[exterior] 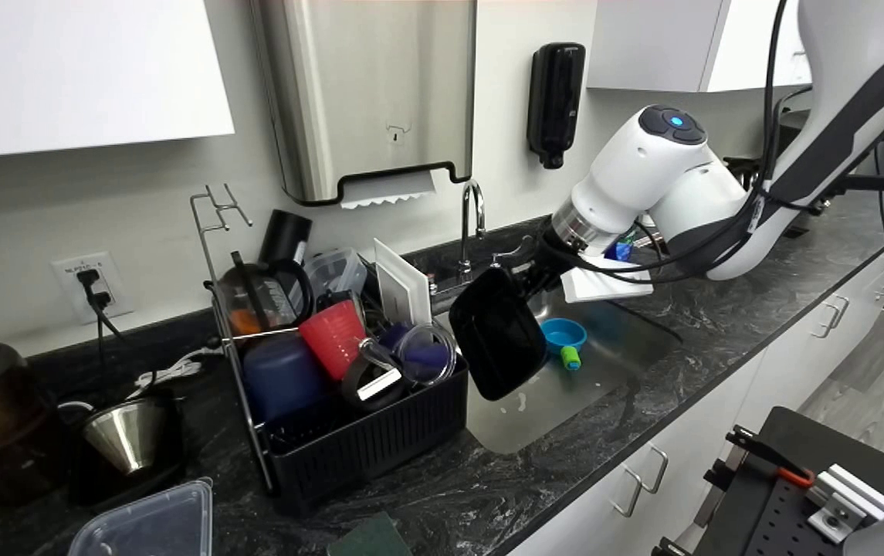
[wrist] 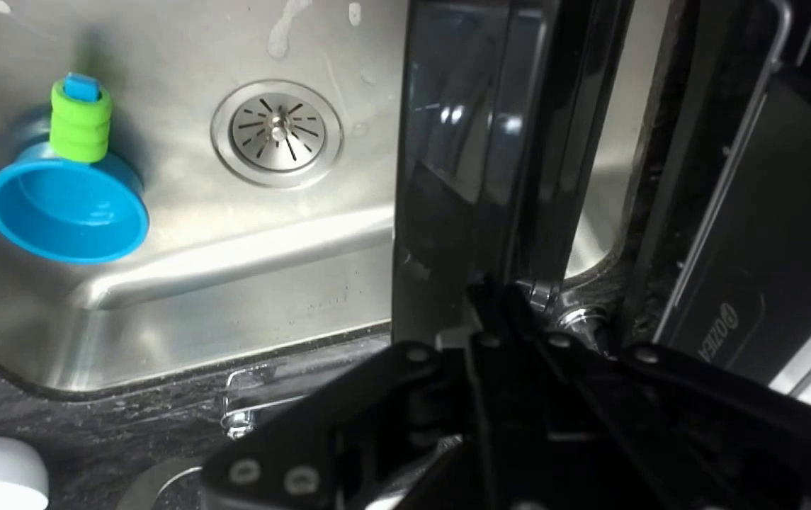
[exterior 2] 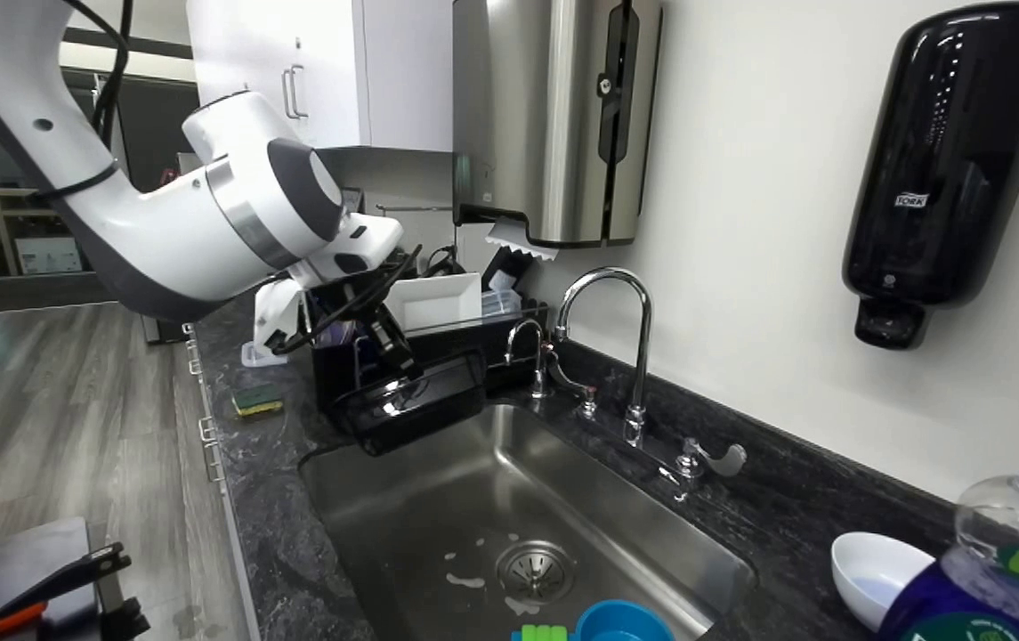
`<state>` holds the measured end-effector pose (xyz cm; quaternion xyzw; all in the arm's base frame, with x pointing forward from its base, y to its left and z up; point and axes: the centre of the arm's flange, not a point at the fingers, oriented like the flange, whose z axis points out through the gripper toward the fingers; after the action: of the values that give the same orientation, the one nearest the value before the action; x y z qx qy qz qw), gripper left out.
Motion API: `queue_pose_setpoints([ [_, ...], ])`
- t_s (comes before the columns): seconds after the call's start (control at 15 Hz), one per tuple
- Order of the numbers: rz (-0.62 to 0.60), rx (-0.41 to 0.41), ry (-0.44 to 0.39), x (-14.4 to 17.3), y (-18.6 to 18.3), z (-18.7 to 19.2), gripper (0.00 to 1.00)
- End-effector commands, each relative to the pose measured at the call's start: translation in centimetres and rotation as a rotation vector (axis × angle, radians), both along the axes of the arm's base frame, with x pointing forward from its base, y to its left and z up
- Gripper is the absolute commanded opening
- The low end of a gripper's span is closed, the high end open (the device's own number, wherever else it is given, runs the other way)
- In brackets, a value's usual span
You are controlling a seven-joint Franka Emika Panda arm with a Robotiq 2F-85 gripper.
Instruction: Remove the black lunchbox from the dish rack and place it in the sink
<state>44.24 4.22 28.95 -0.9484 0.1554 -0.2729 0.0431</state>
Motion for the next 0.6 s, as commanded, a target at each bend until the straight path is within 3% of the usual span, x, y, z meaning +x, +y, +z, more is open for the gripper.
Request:
queue_pose_setpoints([
  [0.0,0.008,0.043,0.048,0.6,-0.8,1.9,0.01],
  [0.53,-0.046,0.104,0.106,0.4,-1.2,-2.4,0.01],
])
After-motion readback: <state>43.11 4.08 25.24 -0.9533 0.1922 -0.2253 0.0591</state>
